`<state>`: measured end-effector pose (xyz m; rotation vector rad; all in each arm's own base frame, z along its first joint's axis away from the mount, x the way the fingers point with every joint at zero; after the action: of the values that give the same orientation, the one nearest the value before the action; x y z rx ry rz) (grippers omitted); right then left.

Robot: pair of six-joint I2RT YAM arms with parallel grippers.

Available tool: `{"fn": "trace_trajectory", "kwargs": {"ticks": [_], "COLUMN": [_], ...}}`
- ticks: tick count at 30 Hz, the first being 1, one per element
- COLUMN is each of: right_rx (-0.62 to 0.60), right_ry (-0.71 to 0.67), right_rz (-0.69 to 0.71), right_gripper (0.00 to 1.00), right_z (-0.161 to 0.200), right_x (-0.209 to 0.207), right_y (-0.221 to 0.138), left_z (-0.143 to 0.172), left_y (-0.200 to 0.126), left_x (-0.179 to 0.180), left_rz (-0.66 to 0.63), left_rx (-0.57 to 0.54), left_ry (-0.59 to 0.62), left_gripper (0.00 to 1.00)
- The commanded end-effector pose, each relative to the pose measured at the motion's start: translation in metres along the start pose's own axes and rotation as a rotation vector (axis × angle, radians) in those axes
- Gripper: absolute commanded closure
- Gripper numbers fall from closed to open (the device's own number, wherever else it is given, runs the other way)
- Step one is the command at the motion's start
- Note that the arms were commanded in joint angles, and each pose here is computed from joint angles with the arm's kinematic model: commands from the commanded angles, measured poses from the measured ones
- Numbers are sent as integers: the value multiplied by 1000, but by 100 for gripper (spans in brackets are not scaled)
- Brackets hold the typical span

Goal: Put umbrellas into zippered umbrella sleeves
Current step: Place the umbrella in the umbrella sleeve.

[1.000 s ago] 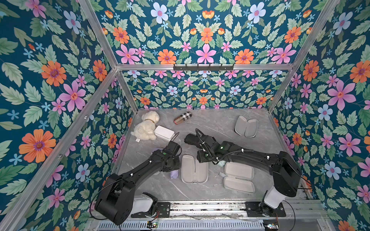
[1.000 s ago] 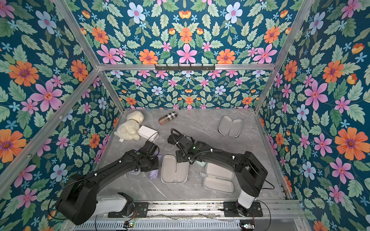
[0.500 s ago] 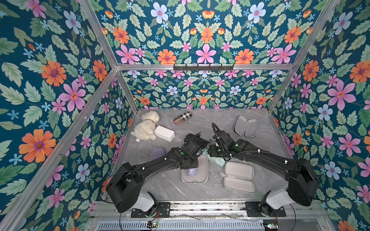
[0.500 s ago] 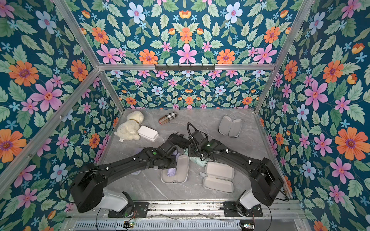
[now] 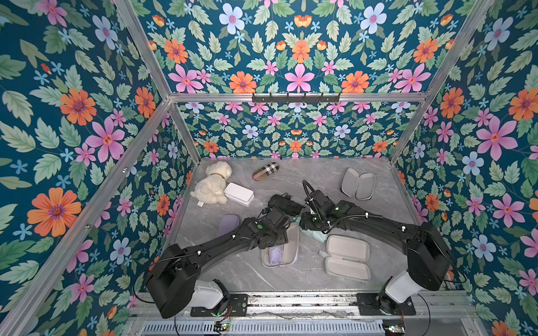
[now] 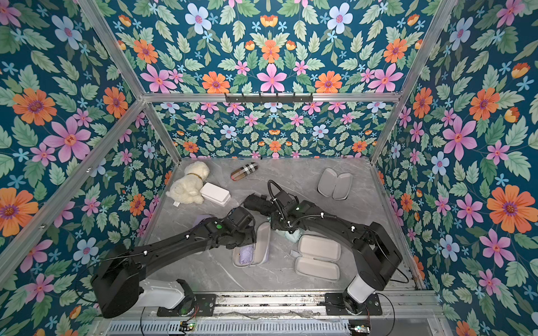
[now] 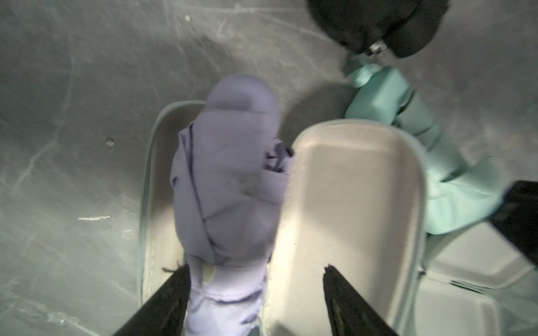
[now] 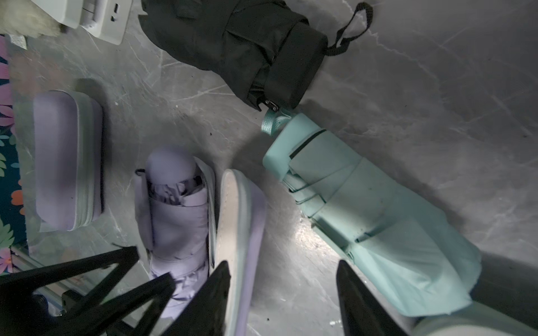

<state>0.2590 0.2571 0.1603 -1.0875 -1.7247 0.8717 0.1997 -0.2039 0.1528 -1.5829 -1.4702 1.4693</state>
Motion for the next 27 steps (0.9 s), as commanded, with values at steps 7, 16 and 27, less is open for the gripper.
{"fn": "trace_trajectory", "kwargs": {"ticks": [7,16,27], "right_rx": [181,168,148], "right_ry": [126,184,-16], "right_rz": [-200,-261,138], "right_gripper": [29,31,33], "right_z": [44,38,22], "right_x": [13,20,27], "right_y": [-14,14,-7], "left_z": [-26,-13,4], "left_y": [12,48,33], "left_x": [32,40,51], "left_rz": [6,113,205], "left_rx": [33,78,96], "left_ry": [58,31,-17], "left_gripper": [18,20,30]}}
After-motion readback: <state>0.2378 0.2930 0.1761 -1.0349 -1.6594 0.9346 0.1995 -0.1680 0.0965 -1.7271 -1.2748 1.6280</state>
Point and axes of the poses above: each gripper's point midway between its finger pads, its own y axis out along the fingers, its own x axis along the line the jaws close on, z = x × y, the point moved 6 cm from there along -y, back along the fingers, and after that the axes turned 7 degrees about -y, right-handed, at the moved point
